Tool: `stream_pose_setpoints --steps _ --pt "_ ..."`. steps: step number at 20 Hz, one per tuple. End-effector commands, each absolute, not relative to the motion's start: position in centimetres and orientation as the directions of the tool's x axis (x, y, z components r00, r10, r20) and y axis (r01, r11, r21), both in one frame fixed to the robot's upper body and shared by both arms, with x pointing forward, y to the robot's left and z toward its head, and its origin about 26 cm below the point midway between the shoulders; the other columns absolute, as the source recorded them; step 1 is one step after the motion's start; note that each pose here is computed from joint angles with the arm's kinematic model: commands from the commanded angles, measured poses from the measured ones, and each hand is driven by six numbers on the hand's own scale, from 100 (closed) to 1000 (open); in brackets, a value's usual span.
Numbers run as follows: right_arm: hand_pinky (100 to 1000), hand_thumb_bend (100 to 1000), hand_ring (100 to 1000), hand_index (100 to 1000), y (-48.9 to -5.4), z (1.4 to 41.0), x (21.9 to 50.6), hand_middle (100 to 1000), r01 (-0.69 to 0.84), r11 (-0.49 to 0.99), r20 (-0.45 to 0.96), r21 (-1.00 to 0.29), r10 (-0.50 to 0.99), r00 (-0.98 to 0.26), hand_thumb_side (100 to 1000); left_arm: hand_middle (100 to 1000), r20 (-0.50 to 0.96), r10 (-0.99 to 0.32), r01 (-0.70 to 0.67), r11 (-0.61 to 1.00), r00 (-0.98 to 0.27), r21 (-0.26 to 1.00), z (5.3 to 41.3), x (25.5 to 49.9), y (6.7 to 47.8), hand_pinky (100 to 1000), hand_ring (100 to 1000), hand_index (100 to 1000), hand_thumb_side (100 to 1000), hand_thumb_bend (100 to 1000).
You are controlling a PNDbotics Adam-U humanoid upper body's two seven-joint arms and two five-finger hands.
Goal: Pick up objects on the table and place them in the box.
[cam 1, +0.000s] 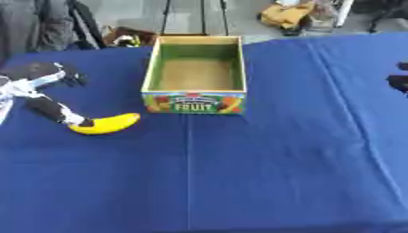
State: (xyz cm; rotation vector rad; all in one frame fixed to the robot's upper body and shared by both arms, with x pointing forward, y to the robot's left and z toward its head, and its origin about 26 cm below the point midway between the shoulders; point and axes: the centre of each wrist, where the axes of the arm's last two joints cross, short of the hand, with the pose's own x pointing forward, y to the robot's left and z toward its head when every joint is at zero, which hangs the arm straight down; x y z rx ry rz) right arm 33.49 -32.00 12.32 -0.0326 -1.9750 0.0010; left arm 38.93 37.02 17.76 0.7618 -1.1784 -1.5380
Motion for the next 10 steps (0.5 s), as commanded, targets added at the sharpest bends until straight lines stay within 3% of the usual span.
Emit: stream_pose_setpoints --steps 1,5,10 --pt "815 100 678 813 -32.1 13.1 33.6 702 0.016 0.999 0.910 -0.029 0.033 -0.414 937 758 0.053 -0.958 0.329 -0.045 -0.282 0.943 18.7 39.2 37.3 825 781 834 489 793" --pt "815 100 678 813 -32.0 13.1 33.6 702 0.013 1.000 0.911 -0.028 0.031 -0.412 937 753 0.029 -0.958 0.433 -0.102 -0.286 0.896 16.5 40.4 36.6 824 772 828 485 794" --pt "815 100 679 814 -32.0 13.1 33.6 702 0.013 1.000 0.911 -0.027 0.030 -0.412 937 750 0.020 -0.956 0.446 -0.118 -0.293 0.887 15.5 40.9 37.0 822 769 826 496 790"
